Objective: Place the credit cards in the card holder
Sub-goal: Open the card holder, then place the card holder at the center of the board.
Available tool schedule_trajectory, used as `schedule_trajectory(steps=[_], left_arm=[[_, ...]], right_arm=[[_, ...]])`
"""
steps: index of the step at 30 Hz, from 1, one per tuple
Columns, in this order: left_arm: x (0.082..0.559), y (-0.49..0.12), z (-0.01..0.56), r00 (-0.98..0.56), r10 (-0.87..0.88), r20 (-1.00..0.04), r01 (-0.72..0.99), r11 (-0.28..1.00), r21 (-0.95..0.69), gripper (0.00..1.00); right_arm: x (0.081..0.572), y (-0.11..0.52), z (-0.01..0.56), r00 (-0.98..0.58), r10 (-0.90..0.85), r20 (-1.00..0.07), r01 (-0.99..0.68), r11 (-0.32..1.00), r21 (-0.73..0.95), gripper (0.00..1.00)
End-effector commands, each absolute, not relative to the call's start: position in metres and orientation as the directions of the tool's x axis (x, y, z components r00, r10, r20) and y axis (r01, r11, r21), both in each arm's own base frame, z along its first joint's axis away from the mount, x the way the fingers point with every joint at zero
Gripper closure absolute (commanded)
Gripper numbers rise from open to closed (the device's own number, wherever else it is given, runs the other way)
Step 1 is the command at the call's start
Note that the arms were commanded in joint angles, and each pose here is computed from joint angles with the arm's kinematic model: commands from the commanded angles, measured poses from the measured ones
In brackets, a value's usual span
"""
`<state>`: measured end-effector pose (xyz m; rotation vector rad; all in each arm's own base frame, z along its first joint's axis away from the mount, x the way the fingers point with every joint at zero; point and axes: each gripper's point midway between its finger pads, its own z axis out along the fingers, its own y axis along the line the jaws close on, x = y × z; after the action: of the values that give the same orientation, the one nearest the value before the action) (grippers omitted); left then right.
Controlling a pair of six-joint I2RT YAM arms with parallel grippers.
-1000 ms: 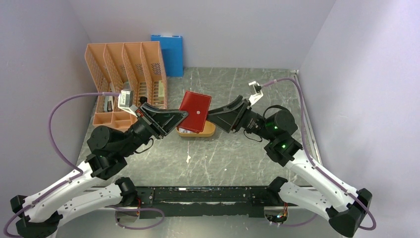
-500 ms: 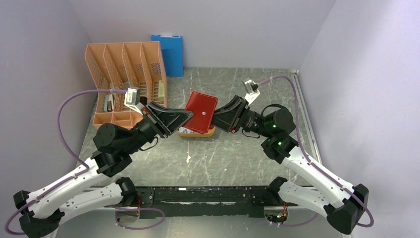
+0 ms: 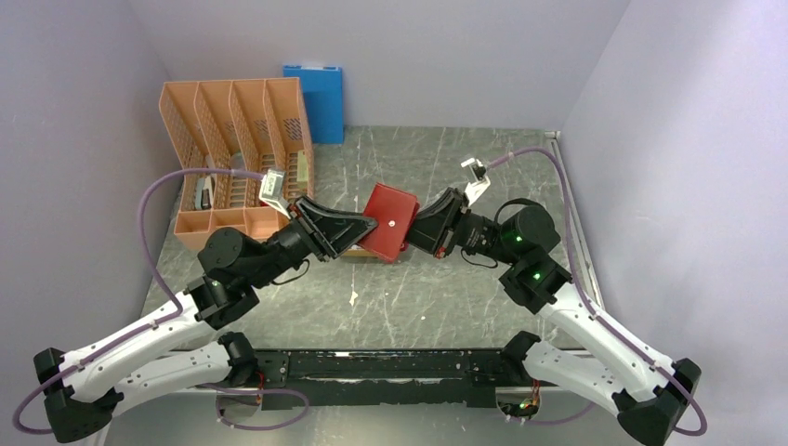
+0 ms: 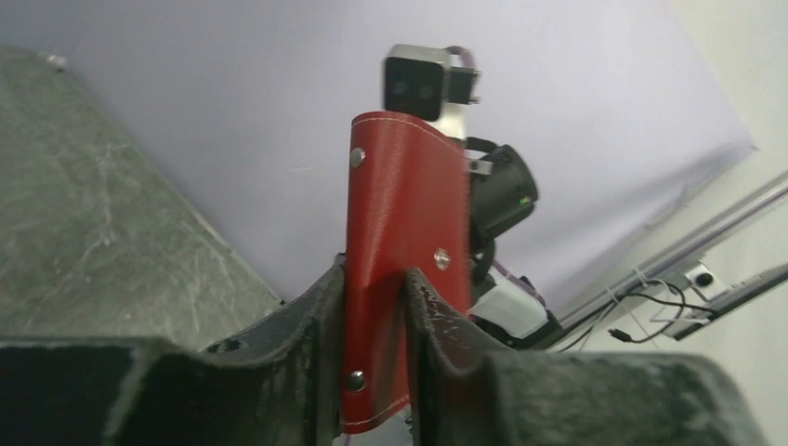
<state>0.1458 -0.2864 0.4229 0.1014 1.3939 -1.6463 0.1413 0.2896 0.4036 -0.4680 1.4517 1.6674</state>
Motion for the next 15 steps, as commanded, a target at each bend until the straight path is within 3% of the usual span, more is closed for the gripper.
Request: schedule_trajectory(steps=[1, 9, 15], left_arm=[[0.160, -0.285, 0.389, -0.526, -0.563, -0.637, 0.646, 0.222, -0.730, 0.62], [0.172, -0.278, 0.347, -0.520, -0.532, -0.668, 0.583, 0.351, -0.733, 0.33], [0.180, -0.271, 0.300, -0.538, -0.501, -0.678, 0.505, 0.453, -0.735, 0.29]], right_arm=[[0.139, 0.277, 0.410, -0.494, 0.349, -0.796, -0.820, 0.117, 0.560, 1.00], [0.145, 0.265, 0.360, -0.520, 0.276, -0.809, -0.765, 0.272, 0.584, 1.00], [0.152, 0.258, 0.311, -0.560, 0.220, -0.799, -0.708, 0.374, 0.599, 1.00]])
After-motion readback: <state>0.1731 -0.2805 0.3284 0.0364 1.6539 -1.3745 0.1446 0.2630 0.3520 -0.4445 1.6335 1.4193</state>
